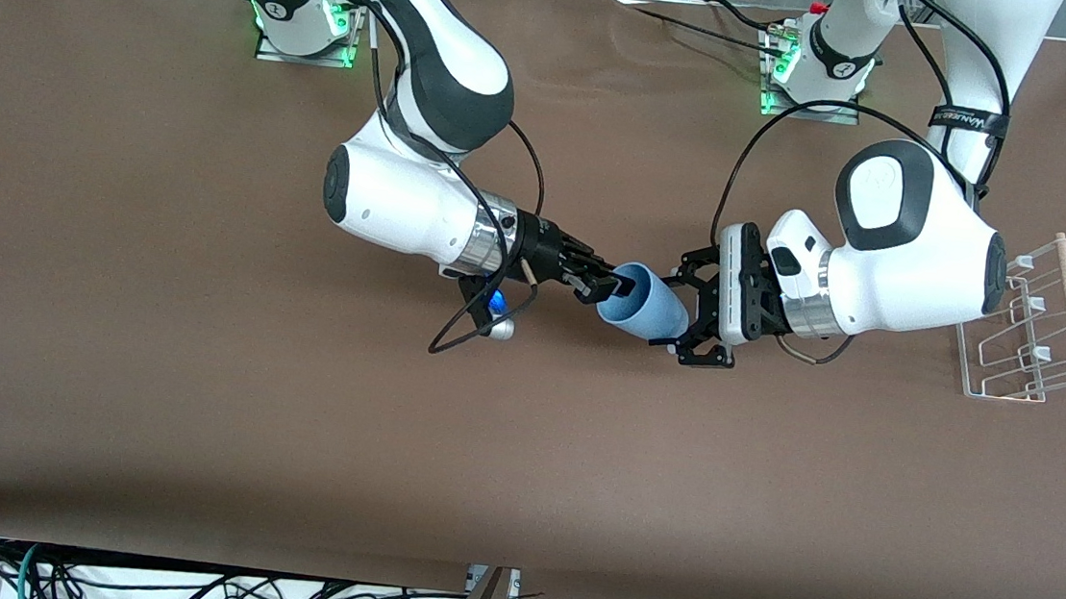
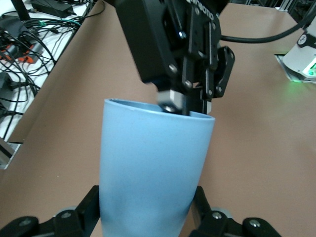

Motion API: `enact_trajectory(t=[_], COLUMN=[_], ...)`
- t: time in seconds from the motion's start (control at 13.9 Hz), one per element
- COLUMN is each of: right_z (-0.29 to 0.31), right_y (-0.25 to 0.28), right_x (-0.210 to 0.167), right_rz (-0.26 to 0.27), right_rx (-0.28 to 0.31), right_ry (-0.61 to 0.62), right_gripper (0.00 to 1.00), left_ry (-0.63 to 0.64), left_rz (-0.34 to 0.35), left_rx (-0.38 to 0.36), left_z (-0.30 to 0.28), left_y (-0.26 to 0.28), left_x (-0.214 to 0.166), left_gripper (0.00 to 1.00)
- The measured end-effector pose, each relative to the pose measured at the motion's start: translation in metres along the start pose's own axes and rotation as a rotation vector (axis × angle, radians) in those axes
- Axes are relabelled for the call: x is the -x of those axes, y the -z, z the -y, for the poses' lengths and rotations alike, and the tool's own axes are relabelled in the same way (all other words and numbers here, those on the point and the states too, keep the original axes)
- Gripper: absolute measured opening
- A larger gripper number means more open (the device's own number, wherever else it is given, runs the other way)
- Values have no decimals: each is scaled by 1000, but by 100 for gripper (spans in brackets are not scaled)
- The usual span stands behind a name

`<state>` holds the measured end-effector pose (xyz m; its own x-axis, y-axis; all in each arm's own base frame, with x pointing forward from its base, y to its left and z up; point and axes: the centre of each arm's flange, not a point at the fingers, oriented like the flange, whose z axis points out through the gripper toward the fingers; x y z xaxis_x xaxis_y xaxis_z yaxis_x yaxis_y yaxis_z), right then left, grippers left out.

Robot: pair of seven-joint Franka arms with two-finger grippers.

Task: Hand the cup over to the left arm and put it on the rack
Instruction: 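Open the right gripper and withdraw while the left gripper carries the cup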

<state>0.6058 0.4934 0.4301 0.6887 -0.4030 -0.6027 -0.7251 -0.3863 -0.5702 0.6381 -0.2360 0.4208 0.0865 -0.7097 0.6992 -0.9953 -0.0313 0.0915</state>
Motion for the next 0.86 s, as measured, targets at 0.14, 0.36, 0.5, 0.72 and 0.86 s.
enact_trajectory(t=[0.14, 0.36, 0.5, 0.72, 0.86], right_z=[3, 10, 14, 11, 5], right_y=[8, 41, 76, 118, 129], right_x=[-2, -22, -42, -64, -63], right_rz=[12, 33, 50, -7, -97], right_rx=[10, 30, 43, 138, 281], right_ry=[1, -9, -6, 69, 179], right_gripper=[53, 83, 100, 100, 100], left_ry=[6, 17, 30, 83, 121], left_rz=[-1, 6, 77, 242, 379], left_rx=[23, 68, 82, 86, 84], left_z=[-1, -3, -4, -10, -13], left_y=[3, 13, 32, 54, 58], left_x=[3, 13, 22, 31, 40], left_gripper=[77, 77, 77, 77, 77])
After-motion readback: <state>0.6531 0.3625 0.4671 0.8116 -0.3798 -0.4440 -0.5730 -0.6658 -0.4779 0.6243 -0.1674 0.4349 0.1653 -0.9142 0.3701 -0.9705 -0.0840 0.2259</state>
